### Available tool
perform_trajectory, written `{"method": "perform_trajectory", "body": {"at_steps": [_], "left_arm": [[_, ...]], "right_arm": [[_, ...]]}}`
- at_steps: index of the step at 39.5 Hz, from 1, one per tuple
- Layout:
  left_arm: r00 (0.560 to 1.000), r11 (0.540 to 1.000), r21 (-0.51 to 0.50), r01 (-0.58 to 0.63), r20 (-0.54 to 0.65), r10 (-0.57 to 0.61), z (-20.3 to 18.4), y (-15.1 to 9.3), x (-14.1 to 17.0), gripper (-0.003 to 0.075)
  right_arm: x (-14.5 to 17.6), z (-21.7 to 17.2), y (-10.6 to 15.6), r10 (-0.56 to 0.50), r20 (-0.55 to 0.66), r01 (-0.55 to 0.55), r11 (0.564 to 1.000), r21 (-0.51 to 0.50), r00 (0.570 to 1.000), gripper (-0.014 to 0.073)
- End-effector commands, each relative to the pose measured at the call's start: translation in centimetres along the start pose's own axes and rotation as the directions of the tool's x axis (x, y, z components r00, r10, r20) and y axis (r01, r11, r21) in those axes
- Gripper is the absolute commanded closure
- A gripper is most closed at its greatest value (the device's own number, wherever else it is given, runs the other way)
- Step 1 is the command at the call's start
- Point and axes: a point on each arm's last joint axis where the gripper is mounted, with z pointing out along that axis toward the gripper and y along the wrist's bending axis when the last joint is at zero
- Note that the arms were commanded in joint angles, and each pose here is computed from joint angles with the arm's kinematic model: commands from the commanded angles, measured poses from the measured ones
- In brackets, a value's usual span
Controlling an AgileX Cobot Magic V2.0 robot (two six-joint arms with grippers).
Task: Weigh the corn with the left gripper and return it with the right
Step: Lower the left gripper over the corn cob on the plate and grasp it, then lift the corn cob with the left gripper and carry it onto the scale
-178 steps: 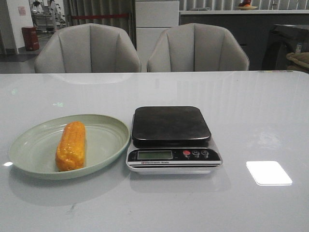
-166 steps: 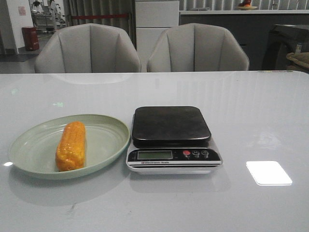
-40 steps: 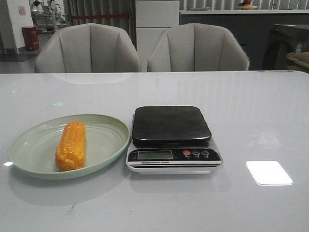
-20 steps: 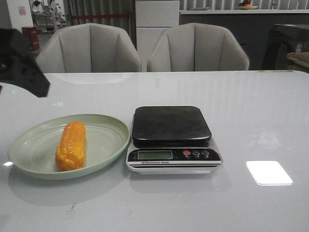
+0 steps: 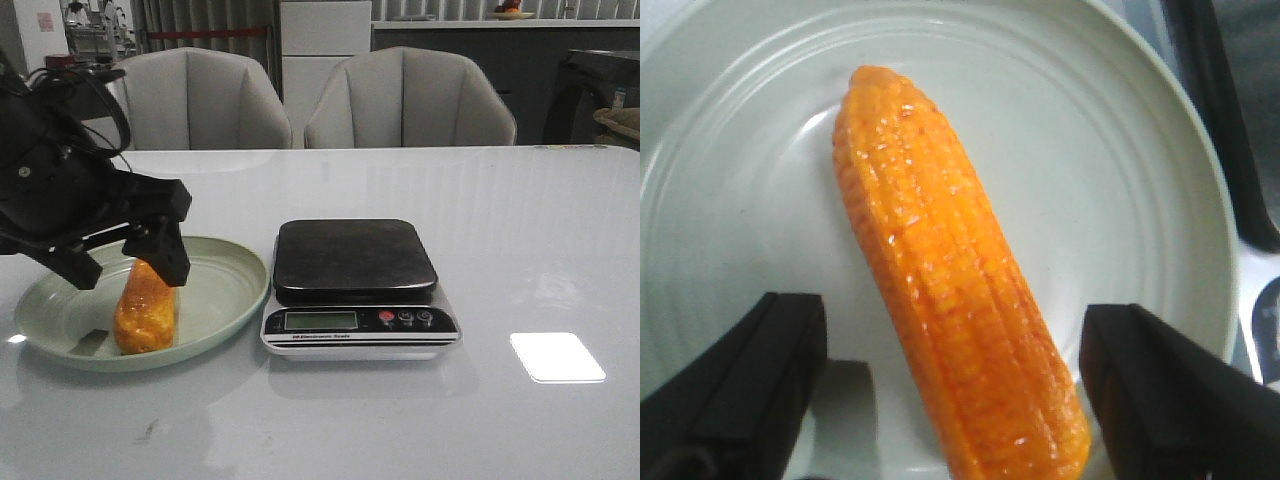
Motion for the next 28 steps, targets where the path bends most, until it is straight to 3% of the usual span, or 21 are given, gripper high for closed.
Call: {"method": "perform_trajectory", "body": {"at_steps": [1,6,9,19,28], "left_arm": [[0.998,0.999,0.029,0.024,0.055,-0.025,-0.5,-0.8,-1.6,0.0165],[1.0,0.999,0.021,0.024,-0.01,-0.024,0.6,-0.9,-1.7,0.0171],[0.999,1.0,0.018,0.024,-0.036,-0.023,1.0,-1.0,-1.9,0.0227],[0.999,0.999,0.038,0.016,-0.038,-0.015,0.2,-1.8,-3.8,0.0606],[0.999,0.995,0.096,-0.028,0.021,0.026,-1.2,-4.6,-5.8,0.0606]], "right_arm": [[-0.5,-0.2,0.1,-0.017,0.087,0.018,1.0,-0.008,0.996,0.0439],[-0.5,-0.2,0.1,-0.017,0.087,0.018,1.0,-0.008,0.996,0.0439],[-0.5,-0.2,0.1,-0.017,0.087,0.018,1.0,-0.008,0.996,0.0439],[-0.5,-0.2,0.1,-0.017,0.087,0.018,1.0,-0.008,0.996,0.0439],[-0.5,-0.2,0.1,-0.017,0.087,0.018,1.0,-0.008,0.996,0.0439]]}}
